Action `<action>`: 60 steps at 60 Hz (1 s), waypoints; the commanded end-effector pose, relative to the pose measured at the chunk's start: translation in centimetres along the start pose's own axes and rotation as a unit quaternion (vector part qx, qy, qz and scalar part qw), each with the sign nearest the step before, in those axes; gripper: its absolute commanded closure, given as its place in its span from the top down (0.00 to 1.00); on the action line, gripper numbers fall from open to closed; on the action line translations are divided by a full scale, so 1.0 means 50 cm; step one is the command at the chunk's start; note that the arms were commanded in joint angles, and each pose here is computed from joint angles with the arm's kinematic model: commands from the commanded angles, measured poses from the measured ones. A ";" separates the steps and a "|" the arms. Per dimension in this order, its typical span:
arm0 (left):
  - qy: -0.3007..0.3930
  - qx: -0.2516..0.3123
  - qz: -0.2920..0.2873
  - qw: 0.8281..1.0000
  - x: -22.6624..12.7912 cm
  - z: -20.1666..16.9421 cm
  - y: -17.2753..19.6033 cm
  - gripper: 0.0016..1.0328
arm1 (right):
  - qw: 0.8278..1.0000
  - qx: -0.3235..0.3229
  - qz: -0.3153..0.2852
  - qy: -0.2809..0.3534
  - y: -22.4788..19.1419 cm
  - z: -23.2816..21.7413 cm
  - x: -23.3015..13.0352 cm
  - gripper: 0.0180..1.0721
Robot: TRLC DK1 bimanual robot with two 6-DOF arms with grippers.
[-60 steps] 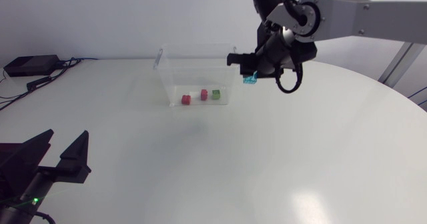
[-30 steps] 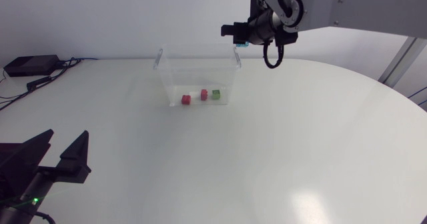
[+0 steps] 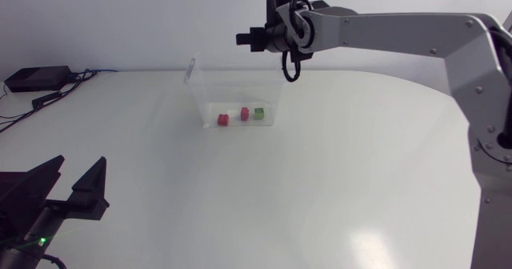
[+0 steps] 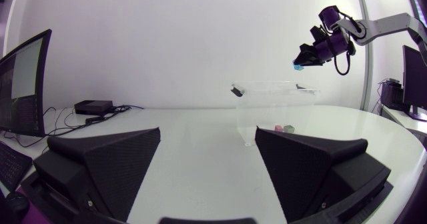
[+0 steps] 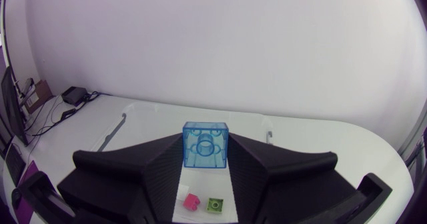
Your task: Place the duplo bricks in the container
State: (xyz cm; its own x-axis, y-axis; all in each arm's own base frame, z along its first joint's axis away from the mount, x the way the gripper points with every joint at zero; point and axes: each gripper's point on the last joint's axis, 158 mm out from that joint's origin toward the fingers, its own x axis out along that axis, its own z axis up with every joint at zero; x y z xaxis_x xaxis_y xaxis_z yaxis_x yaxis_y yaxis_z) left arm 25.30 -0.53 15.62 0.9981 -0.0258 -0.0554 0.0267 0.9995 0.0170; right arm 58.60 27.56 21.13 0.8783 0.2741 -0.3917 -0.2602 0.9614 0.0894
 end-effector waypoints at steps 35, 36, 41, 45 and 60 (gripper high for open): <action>0.000 -0.013 0.002 1.000 0.001 -0.009 0.002 0.96 | 1.000 -0.003 -0.019 0.010 0.027 -0.016 0.048 0.96; 0.000 -0.014 0.002 1.000 0.001 -0.009 0.002 0.96 | 1.000 -0.002 -0.019 0.009 0.025 -0.012 0.046 0.96; 0.000 -0.014 0.002 1.000 0.001 -0.009 0.002 0.96 | 1.000 -0.001 -0.021 0.003 0.017 0.010 0.020 0.96; 0.000 -0.014 0.002 1.000 0.001 -0.009 0.002 0.96 | 1.000 0.000 -0.023 0.001 0.009 0.026 -0.010 0.96; 0.000 -0.014 0.002 1.000 0.001 -0.009 0.002 0.96 | 0.999 0.004 -0.038 -0.014 -0.036 0.048 -0.140 0.96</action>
State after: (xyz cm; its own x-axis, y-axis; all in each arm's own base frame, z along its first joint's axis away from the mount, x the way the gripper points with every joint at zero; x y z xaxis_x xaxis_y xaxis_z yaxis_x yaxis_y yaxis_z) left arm 25.30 -0.53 15.62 0.9981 -0.0258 -0.0554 0.0267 0.9995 0.0170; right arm 55.33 25.81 24.19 0.8893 0.2193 -0.4013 -0.2139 0.9751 0.0587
